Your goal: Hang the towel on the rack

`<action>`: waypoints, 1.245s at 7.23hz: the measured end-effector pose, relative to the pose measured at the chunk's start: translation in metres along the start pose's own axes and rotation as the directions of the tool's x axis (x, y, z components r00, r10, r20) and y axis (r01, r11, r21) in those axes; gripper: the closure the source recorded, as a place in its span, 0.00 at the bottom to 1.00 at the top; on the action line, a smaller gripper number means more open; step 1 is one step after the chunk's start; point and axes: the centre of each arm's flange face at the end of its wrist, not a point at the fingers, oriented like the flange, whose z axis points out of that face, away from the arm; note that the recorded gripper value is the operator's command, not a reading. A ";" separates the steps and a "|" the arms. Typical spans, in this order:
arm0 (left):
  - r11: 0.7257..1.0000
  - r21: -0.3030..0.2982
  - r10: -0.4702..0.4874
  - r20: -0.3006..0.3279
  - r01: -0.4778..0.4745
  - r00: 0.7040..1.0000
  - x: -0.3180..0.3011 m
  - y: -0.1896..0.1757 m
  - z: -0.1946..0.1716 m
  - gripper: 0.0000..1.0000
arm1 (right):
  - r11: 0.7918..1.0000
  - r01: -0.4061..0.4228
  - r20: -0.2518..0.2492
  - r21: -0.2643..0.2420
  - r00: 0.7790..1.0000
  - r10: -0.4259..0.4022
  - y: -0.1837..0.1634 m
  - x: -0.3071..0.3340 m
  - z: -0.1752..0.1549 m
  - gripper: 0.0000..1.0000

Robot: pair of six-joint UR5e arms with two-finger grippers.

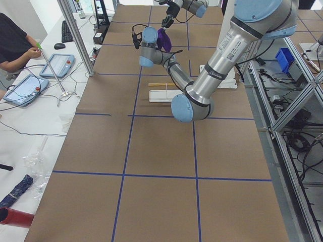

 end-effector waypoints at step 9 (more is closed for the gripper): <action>1.000 -0.020 0.001 0.009 -0.001 1.000 -0.003 0.008 0.009 0.42 | 1.000 0.005 -0.030 0.023 1.000 -0.004 0.000 0.009 -0.003 1.00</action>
